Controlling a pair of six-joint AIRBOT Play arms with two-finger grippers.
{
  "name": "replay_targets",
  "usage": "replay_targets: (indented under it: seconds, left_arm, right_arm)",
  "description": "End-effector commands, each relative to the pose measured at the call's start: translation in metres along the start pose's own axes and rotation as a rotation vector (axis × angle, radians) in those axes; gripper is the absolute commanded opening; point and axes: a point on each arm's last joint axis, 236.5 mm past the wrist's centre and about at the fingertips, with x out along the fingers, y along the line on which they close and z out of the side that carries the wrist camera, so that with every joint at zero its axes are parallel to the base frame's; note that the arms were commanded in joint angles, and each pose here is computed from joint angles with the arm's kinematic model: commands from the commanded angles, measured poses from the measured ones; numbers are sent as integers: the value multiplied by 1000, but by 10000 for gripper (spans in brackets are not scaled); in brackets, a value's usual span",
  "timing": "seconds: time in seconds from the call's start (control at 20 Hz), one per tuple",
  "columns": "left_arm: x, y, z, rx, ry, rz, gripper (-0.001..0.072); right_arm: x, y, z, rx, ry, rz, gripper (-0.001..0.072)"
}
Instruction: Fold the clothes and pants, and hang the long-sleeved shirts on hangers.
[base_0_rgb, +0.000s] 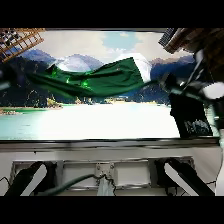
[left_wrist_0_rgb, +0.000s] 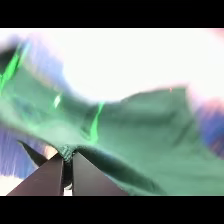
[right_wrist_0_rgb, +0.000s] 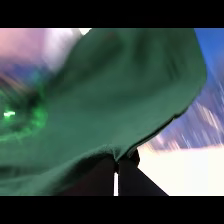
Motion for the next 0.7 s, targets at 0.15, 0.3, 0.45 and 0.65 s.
replay_targets:
  seconds: [0.15,0.3,0.45,0.65]
  left_arm:
    - [-170,-113,135,227,-479,-122,9]
    - [-254,-152,149,315,-659,-140,9]
    - [-328,-165,145,394,-818,-67,9]
    - [-342,-139,141,382,-825,69,9]
  right_arm:
    - [-157,145,116,-259,-435,184,25]
    - [-233,192,132,-376,-596,212,26]
    - [-292,213,132,-463,-702,174,26]
    - [-316,210,135,-480,-758,110,26]
